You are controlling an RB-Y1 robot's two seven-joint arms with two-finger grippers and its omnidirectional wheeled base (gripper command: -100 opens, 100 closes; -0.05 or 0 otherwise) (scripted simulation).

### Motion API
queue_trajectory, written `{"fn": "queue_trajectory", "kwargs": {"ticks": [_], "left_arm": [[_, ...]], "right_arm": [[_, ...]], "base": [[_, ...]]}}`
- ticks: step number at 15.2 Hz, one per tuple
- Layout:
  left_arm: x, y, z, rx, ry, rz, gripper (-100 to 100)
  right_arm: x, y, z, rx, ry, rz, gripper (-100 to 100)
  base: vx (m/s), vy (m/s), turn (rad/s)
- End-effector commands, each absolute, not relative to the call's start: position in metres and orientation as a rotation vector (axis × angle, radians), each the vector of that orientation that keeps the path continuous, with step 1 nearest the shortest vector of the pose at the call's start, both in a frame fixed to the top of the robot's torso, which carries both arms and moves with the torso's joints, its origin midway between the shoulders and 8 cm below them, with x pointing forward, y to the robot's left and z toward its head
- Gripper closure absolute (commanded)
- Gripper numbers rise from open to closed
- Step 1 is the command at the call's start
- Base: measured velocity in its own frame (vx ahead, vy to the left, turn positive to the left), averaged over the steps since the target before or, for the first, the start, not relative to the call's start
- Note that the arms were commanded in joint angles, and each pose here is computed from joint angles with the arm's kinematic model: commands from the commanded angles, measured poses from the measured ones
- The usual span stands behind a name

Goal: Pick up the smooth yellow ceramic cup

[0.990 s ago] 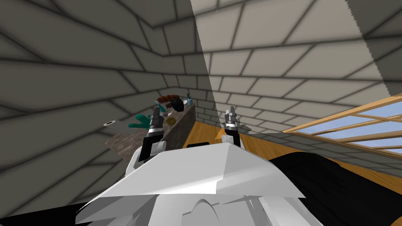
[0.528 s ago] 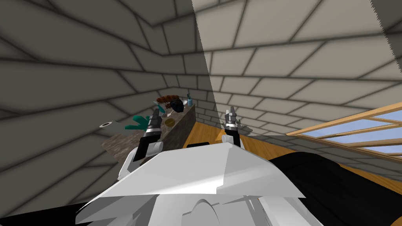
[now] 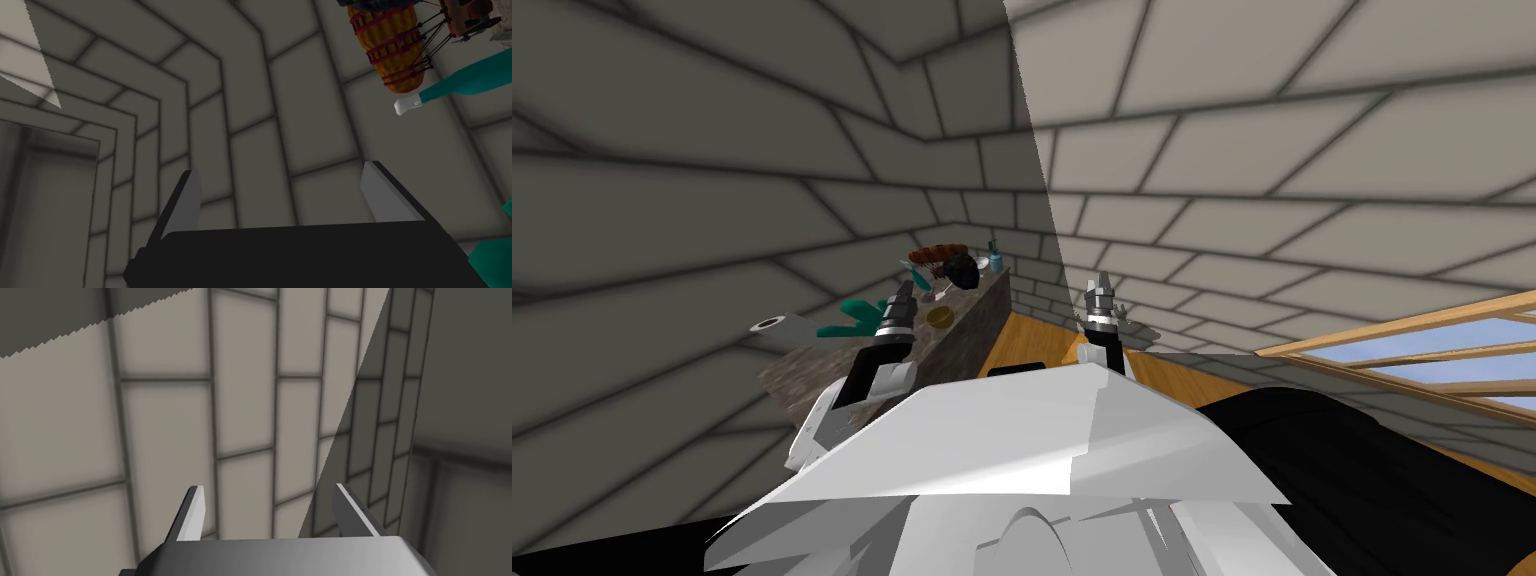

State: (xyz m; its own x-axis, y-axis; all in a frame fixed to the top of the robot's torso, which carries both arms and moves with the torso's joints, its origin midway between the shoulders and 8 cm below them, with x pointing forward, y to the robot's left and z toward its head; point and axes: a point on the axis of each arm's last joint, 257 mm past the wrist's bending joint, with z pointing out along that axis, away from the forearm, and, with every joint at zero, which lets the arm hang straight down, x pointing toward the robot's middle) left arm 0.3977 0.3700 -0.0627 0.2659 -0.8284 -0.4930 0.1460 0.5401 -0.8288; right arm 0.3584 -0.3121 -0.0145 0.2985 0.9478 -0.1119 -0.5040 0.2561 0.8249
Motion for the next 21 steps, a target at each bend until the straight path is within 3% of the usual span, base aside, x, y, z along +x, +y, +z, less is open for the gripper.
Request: {"fn": "queue_trajectory", "kwargs": {"ticks": [1,21], "left_arm": [[0.398,0.383,-0.07,-0.773,1.143,-0.704,-100],[0.38,0.465,-0.129,-0.981,1.383,-0.418,-100]], "right_arm": [[0.358,-0.312,-0.014,0.771,0.7,1.102,0],[0.358,-0.312,-0.014,0.771,0.7,1.102,0]], "base": [[0.075,-0.028,0.037],[0.074,-0.031,0.032]]}}
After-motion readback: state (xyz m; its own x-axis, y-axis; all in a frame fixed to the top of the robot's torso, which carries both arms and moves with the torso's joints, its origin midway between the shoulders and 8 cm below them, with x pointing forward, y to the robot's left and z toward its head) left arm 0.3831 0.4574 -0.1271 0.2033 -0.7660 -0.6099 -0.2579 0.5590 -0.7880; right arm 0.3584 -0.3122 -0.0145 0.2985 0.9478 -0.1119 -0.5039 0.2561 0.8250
